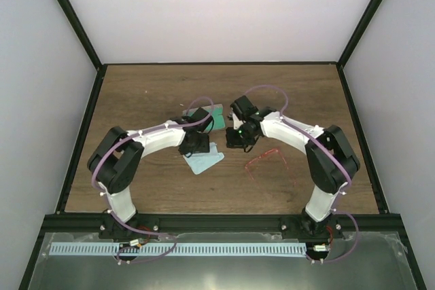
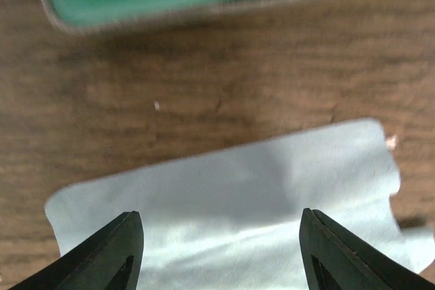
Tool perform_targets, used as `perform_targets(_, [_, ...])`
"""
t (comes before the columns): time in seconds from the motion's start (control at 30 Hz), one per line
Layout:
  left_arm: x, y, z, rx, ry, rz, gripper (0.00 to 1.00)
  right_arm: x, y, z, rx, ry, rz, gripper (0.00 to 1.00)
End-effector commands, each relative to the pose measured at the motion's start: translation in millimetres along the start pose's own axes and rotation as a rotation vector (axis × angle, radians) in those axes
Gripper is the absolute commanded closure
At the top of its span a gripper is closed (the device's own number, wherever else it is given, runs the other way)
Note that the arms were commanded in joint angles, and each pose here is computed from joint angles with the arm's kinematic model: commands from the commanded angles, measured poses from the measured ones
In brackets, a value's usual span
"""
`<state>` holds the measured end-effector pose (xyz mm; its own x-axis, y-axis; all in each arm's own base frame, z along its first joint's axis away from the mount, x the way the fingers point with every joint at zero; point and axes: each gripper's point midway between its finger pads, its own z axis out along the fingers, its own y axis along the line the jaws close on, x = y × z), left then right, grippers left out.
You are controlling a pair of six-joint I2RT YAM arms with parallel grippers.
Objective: Organize the sunglasses
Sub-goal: Adjust the glasses cleaning cloth at the center of the board.
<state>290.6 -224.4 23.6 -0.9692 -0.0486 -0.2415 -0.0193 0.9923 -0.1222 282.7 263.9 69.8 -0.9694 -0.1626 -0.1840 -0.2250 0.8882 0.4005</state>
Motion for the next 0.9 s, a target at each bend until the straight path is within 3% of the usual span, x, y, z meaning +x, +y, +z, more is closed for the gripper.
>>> perform_targets(0.0, [-28.3, 1.7, -3.7, -0.024, -0.049, -0.041, 0.36, -5.2, 43.7, -7.2, -0.087, -0.007, -0.111, 0.89])
perform_targets(0.27, [-46.0, 7.2, -22.4, -0.014, -0.104, -0.103, 0.35, 13.8, 56.1, 11.3, -0.157, 0.073, -0.123, 0.93])
perform_targets(0.6, [-55.6, 65.4, -38.6, -0.024, -0.125, -0.289, 0.35, 36.0, 78.7, 36.9, -0.189, 0.148, -0.204, 0.94])
perform_targets(0.87, [-58.3, 87.6, -41.1, -0.042, -0.117, -0.312, 0.33, 41.4, 92.3, 60.4, -0.152, 0.172, -0.274, 0.95])
